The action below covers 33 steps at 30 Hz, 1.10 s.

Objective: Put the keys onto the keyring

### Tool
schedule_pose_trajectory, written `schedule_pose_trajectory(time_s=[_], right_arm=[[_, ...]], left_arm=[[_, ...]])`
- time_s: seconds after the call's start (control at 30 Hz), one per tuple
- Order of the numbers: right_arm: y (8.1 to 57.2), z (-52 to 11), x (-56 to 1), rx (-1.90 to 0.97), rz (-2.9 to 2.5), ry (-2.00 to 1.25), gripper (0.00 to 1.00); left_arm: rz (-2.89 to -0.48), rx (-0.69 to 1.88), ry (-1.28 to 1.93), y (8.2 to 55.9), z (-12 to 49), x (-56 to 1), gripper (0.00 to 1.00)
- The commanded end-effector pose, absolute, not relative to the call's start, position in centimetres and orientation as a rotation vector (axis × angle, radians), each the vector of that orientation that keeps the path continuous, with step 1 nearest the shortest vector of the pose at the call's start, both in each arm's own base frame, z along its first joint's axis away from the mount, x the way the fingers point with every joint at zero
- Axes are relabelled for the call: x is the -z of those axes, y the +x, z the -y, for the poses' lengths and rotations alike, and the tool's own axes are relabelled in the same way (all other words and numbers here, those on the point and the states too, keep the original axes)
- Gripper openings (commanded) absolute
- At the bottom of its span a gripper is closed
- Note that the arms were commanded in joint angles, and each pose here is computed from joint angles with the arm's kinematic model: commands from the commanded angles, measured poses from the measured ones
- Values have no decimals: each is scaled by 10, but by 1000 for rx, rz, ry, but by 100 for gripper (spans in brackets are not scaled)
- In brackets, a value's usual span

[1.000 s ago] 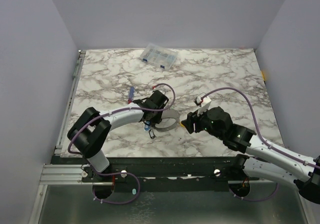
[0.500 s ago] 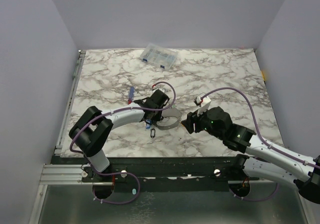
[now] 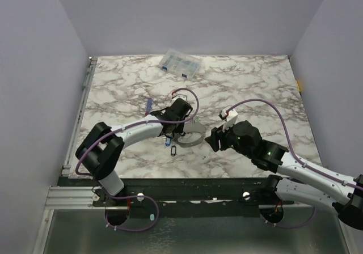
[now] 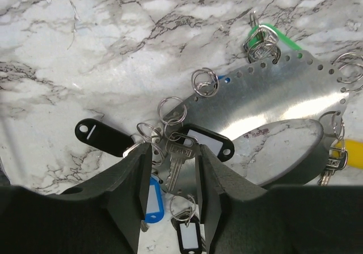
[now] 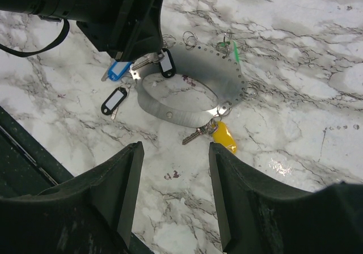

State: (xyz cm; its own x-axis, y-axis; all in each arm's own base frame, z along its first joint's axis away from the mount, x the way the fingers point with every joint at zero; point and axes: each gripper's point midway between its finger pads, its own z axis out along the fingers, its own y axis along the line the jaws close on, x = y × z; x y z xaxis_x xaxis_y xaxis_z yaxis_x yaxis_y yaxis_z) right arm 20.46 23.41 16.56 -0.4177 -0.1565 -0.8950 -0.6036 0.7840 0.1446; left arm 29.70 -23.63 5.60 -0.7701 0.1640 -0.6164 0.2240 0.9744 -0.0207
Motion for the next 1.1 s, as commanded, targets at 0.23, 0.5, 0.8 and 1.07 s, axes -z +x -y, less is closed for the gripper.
schedule_pose_trajectory(time_s=[0.23, 0.5, 0.8, 1.07], right_arm=[[207, -234, -177, -569, -1952, -553, 59], [207, -231, -175, -554, -1951, -556, 59], [208, -234, -173, -549, -1956, -567, 59], [210, -237, -174, -551, -1955, -578, 59]], left_arm=[[-2465, 41, 286, 316, 241, -43, 37], [-2489, 10, 294, 317, 238, -26, 33], [-2496, 47, 287, 314, 241, -25, 9], [-2462, 66, 280, 318, 244, -41, 0]])
